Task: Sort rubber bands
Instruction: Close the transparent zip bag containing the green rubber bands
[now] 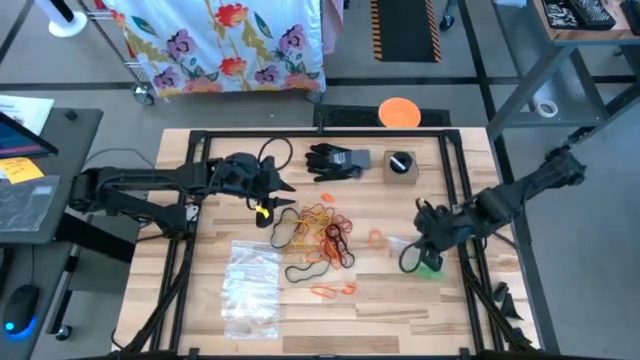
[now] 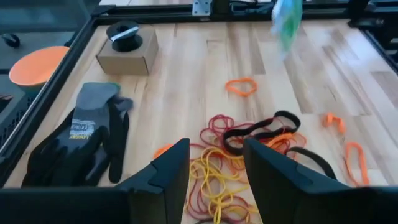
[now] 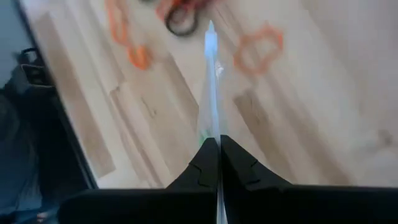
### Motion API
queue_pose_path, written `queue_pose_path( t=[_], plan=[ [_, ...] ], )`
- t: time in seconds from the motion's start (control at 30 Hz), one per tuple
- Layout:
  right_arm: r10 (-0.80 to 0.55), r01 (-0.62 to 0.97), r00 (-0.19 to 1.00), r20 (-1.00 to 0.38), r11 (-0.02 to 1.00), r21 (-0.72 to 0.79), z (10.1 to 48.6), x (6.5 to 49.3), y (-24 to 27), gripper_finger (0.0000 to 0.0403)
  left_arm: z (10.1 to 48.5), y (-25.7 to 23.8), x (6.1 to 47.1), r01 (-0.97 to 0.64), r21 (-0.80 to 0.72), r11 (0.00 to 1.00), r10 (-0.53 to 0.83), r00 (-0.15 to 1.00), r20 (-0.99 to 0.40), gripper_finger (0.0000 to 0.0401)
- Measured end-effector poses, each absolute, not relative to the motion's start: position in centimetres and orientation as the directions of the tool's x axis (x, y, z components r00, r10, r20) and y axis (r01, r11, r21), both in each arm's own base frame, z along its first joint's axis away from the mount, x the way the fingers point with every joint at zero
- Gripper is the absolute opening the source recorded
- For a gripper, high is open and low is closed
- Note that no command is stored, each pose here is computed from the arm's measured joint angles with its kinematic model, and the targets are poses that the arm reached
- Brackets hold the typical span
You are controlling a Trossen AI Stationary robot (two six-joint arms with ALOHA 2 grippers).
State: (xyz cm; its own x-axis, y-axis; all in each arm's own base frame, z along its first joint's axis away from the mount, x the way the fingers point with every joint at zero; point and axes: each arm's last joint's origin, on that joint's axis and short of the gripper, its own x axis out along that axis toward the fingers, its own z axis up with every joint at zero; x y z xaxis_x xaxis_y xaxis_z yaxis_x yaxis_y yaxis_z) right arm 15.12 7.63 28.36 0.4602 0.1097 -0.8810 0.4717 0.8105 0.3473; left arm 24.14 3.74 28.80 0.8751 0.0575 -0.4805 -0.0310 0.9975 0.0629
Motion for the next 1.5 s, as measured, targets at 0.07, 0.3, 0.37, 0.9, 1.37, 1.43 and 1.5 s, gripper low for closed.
queue_pose_path(
  t=[0.07,0.3,0.37,0.9,1.37,1.43,1.5],
  plan=[
    [0.097,0.528,0.414,-0.905,0.785,0.326,26.5,15.1,7.6,0.0000,28.8,3.7,24.2,-0.021,0.054,0.998,0.044,0.883,-0.468,0.0148],
    [-0.034,0.673,0.241,-0.970,0.726,0.142,21.7,16.1,5.2,0.0001,29.3,3.7,24.5,-0.008,0.074,0.997,0.038,0.909,-0.414,0.0148],
    [-0.060,0.675,0.194,-0.979,0.732,0.089,21.2,16.8,4.4,0.0002,29.4,3.8,24.5,-0.007,0.081,0.997,0.040,0.915,-0.402,0.0148],
    [-0.133,0.302,0.127,-0.983,0.949,-0.090,25.7,20.3,-0.5,0.0003,29.6,3.9,24.6,-0.039,0.100,0.994,0.075,0.921,-0.383,0.0148],
    [0.122,0.251,0.424,-0.897,0.936,0.246,27.9,16.5,-4.0,0.0003,29.6,3.9,24.6,-0.039,0.115,0.993,0.080,0.920,-0.383,0.0148],
    [0.246,0.214,0.468,-0.849,0.900,0.379,27.7,16.2,-3.8,0.0002,29.6,3.9,24.6,-0.036,0.122,0.992,0.080,0.920,-0.383,0.0148],
    [0.375,0.158,0.504,-0.778,0.846,0.510,27.9,15.8,-3.5,0.0002,29.6,3.9,24.6,-0.033,0.128,0.991,0.080,0.920,-0.383,0.0148]
  ],
)
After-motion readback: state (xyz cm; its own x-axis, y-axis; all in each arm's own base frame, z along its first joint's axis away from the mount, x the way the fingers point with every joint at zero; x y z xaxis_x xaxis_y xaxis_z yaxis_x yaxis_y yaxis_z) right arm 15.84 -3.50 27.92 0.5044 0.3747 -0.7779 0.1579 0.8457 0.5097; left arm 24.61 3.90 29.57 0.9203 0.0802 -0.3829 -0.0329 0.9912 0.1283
